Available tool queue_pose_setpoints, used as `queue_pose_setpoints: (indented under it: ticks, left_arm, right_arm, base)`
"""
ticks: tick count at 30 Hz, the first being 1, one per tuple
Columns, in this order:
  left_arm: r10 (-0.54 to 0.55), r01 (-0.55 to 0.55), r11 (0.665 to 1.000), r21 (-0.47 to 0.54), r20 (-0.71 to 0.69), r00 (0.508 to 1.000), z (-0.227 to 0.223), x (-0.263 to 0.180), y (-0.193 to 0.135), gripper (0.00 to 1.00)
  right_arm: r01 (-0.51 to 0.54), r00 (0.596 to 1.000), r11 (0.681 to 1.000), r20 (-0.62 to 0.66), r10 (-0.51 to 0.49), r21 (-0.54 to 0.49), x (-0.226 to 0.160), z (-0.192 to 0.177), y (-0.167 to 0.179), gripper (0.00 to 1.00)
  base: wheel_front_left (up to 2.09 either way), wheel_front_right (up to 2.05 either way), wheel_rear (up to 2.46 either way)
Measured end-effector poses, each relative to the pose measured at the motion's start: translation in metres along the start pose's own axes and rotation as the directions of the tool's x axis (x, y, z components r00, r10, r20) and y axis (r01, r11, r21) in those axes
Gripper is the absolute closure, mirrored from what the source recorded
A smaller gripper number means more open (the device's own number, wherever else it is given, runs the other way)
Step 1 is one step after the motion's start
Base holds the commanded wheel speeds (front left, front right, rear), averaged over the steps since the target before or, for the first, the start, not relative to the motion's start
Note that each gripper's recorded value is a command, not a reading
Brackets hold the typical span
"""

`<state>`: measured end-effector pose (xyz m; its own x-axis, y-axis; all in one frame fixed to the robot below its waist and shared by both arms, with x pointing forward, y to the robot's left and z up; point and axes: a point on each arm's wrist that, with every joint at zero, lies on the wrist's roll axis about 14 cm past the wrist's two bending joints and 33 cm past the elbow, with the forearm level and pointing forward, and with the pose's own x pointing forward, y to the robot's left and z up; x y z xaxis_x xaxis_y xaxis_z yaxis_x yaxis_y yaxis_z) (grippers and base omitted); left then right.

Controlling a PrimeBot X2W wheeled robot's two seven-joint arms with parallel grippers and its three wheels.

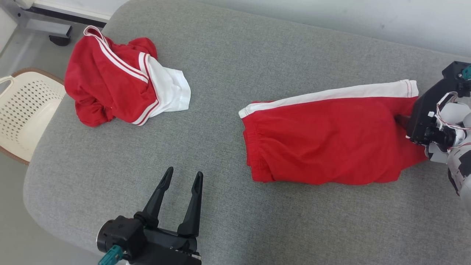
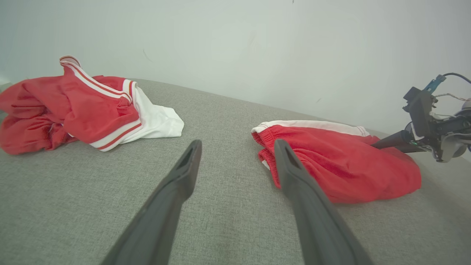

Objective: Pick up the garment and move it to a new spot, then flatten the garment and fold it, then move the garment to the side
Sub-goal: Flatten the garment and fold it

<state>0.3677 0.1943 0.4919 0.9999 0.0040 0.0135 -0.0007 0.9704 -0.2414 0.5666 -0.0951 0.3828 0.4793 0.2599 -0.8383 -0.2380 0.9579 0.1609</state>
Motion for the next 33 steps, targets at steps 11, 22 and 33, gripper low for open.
queue_pose_setpoints:
  ticks: [11,22,33]
  left_arm:
    - [-0.012,0.011,1.000,-0.010,-0.010,1.000,-0.004,-0.005,-0.003,0.00]
    - [-0.071,0.071,0.997,-0.023,-0.014,0.997,-0.006,-0.004,-0.021,0.00]
    - [-0.125,0.126,0.991,-0.035,0.004,0.992,0.001,-0.005,-0.037,0.00]
  right_arm:
    - [0.042,0.993,0.999,0.111,-0.043,0.009,-0.011,0.005,-0.018,1.00]
    - [0.144,0.964,0.987,0.216,-0.155,0.065,-0.042,-0.024,-0.068,1.00]
    - [0.292,0.892,0.945,0.314,-0.324,0.144,-0.100,-0.041,-0.141,1.00]
  base:
    - [0.00,0.00,0.00]
    - [0.00,0.00,0.00]
    - [0.00,0.00,0.00]
